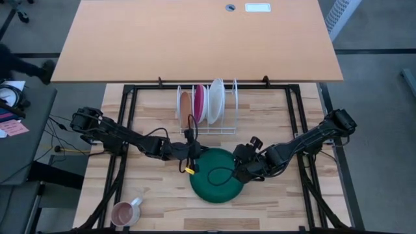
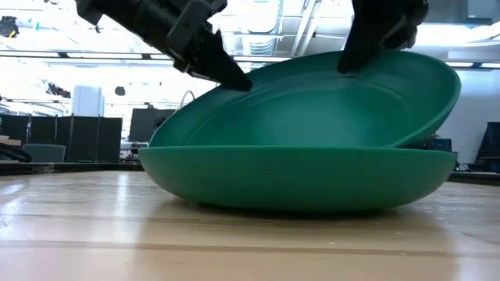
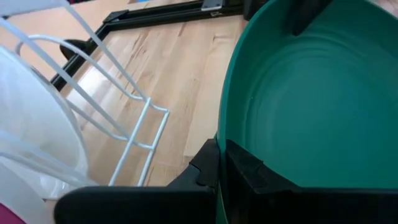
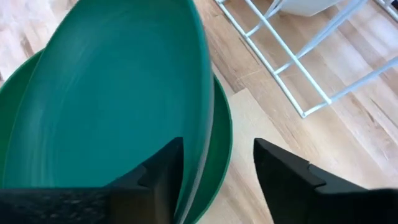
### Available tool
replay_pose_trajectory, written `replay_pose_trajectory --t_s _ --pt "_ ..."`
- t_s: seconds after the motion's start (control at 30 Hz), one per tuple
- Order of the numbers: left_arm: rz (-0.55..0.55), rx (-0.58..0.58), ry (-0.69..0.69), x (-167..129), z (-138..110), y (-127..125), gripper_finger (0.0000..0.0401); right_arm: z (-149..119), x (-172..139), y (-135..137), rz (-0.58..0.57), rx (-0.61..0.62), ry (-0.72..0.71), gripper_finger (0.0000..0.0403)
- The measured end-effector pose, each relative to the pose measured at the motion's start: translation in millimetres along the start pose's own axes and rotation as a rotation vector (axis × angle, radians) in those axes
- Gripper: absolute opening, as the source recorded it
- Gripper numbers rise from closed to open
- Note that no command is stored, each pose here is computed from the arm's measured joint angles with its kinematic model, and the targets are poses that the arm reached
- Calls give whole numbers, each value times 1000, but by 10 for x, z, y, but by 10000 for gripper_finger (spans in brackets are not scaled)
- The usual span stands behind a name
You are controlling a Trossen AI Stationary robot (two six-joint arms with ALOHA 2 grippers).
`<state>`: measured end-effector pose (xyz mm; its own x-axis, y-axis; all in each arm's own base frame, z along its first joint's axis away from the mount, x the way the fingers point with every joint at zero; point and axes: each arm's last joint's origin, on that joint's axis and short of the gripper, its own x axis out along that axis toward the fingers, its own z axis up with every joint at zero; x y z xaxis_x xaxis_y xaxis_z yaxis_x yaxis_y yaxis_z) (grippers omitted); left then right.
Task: Sort dishes
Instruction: Put the dark green plate in the dish rack
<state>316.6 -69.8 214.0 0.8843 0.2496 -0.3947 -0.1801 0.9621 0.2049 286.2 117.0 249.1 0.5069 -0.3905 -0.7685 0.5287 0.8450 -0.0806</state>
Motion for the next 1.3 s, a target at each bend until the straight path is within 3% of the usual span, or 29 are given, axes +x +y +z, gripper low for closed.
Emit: replay_pose_trajectory --t_s 0.2,0.47,0.67,0.93,1.13,1.3 --pt "2 8 -4 -4 17 -7 1 -3 1 -9 -15 -21 -5 222" --pt "3 6 -12 -4 26 -7 1 -27 162 21 -60 -36 21 200" --pt "16 20 -16 -3 30 -3 1 15 255 -9 -75 -45 32 147" --pt "27 20 -20 -4 35 0 1 14 236 5 -65 -59 22 22" --pt "25 -4 -21 -6 35 -3 8 19 236 -7 -70 -66 25 19" --pt "-2 -88 -38 -75 92 20 41 106 178 -32 -87 -103 34 12"
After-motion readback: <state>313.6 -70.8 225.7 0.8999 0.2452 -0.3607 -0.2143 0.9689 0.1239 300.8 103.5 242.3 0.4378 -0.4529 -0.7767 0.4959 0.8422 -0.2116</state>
